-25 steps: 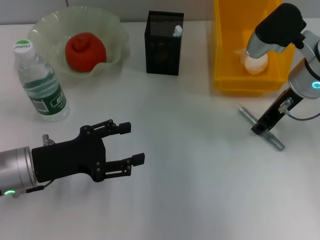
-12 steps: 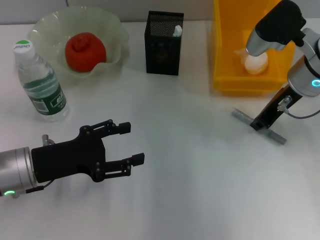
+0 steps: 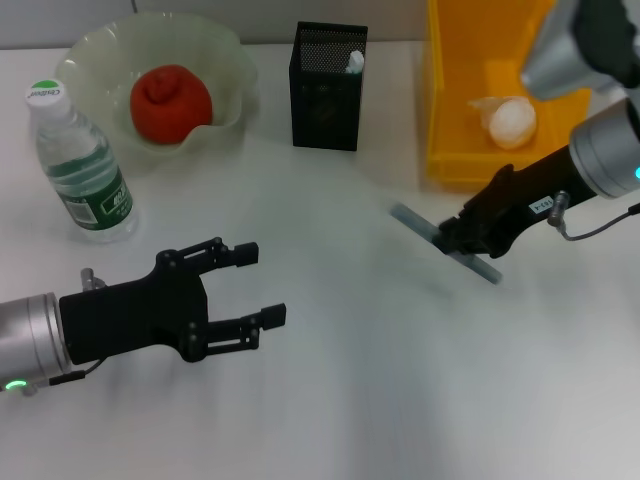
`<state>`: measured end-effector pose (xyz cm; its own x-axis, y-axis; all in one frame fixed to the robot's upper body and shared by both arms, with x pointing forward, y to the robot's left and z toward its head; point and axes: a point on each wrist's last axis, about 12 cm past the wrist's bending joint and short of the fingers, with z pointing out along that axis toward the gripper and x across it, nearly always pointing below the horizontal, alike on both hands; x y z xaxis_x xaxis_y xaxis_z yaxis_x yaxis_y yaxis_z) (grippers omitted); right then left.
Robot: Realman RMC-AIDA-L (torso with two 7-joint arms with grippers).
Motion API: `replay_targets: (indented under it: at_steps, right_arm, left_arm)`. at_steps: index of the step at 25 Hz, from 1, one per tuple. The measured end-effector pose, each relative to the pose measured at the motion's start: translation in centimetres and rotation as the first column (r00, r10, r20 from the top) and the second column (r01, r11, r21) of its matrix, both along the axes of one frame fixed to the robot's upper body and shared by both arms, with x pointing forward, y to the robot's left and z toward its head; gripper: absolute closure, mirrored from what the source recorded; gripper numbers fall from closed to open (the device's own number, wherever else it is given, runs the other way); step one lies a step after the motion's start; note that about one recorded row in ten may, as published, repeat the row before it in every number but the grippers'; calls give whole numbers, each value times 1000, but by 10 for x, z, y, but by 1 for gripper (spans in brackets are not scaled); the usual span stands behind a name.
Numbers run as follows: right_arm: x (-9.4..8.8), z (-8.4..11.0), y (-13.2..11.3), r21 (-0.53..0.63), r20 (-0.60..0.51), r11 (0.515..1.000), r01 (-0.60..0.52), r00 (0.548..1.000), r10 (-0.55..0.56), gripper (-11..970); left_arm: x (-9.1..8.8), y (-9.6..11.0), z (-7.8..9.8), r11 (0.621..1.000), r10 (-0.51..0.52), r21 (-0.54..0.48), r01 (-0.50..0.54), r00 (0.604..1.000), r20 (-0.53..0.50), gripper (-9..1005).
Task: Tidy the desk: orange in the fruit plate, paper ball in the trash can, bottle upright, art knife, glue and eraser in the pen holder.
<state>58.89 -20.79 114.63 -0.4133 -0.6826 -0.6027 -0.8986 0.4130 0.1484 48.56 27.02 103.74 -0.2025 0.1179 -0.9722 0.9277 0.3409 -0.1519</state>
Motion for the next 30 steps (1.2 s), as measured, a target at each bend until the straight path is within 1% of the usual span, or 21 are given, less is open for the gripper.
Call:
replay_targets:
  at_steps: [1, 2, 3, 4, 7, 8, 9, 11, 12, 13, 14, 19, 20, 22, 23, 24, 25, 27, 28, 29, 30]
  right_arm:
    - [0, 0, 0, 0, 0, 1000, 0, 1000, 0, 838]
    - [-2, -1, -1, 49, 25, 999, -13, 1000, 12, 838]
    - [-7, -5, -4, 146, 74, 989, -34, 997, 24, 839]
    - [-7, -5, -4, 146, 74, 989, -34, 997, 24, 839]
    - [-12, -12, -9, 279, 159, 959, -57, 987, 12, 840]
    - [-14, -17, -13, 360, 216, 931, -70, 976, -11, 840]
    - [-14, -17, -13, 360, 216, 931, -70, 976, -11, 840]
    - [-15, -24, -16, 454, 308, 885, -101, 950, -50, 840]
    - [-15, -24, -16, 454, 308, 885, -101, 950, -50, 840]
    - [-14, -27, -17, 509, 363, 854, -108, 927, -99, 840]
    - [-14, -27, -17, 509, 363, 854, -108, 927, -99, 840]
    - [-3, -34, -9, 592, 424, 802, -83, 878, -222, 841]
    - [1, -36, -7, 595, 429, 801, -74, 871, -239, 841]
    - [6, -39, -2, 599, 440, 799, -54, 856, -272, 842]
    - [11, -41, 2, 608, 467, 793, -46, 828, -310, 842]
    - [11, -41, 2, 608, 467, 793, -46, 828, -310, 842]
    - [15, -41, 7, 609, 505, 791, -56, 797, -332, 842]
    - [18, -41, 10, 601, 526, 796, -66, 783, -332, 843]
    - [23, -39, 15, 567, 571, 819, -86, 757, -316, 843]
    - [23, -39, 15, 567, 571, 819, -86, 757, -316, 843]
    - [26, -38, 18, 542, 600, 835, -98, 740, -302, 843]
  left_arm:
    - [0, 1, 1, 1000, 8, -8, -7, 1000, 4, 181]
    - [0, 1, 1, 1000, 8, -8, -7, 1000, 4, 181]
    - [0, 1, 1, 1000, 8, -8, -7, 1000, 4, 181]
    - [0, 1, 1, 1000, 8, -8, -7, 1000, 4, 181]
    - [0, 1, 1, 1000, 16, -17, -16, 1000, 6, 181]
    - [-1, 2, 1, 998, 49, -43, -49, 999, 10, 181]
    - [-1, 2, 1, 998, 53, -46, -53, 999, 11, 181]
    - [-2, 2, 1, 997, 58, -49, -57, 998, 10, 181]
    - [-2, 2, 1, 997, 62, -51, -61, 998, 10, 181]
    - [-3, 2, 0, 996, 65, -53, -64, 998, 9, 181]
    - [-3, 2, 0, 996, 65, -53, -64, 998, 9, 181]
    - [-4, 3, 0, 993, 94, -77, -93, 996, 10, 181]
    - [-6, 4, -2, 983, 147, -111, -145, 989, 11, 181]
    - [-8, 3, -3, 976, 178, -129, -174, 984, 22, 181]
    - [-10, 2, -5, 968, 207, -150, -199, 978, 36, 181]
    - [-11, 1, -5, 966, 215, -156, -206, 976, 43, 181]
    - [-11, 0, -5, 963, 224, -162, -214, 973, 50, 181]
    - [-12, -1, -6, 959, 238, -174, -224, 969, 62, 181]
    - [-12, -1, -6, 959, 238, -174, -224, 969, 62, 181]
    - [-12, -4, -6, 957, 245, -181, -228, 967, 73, 181]
    - [-12, -4, -6, 957, 245, -181, -228, 967, 73, 181]
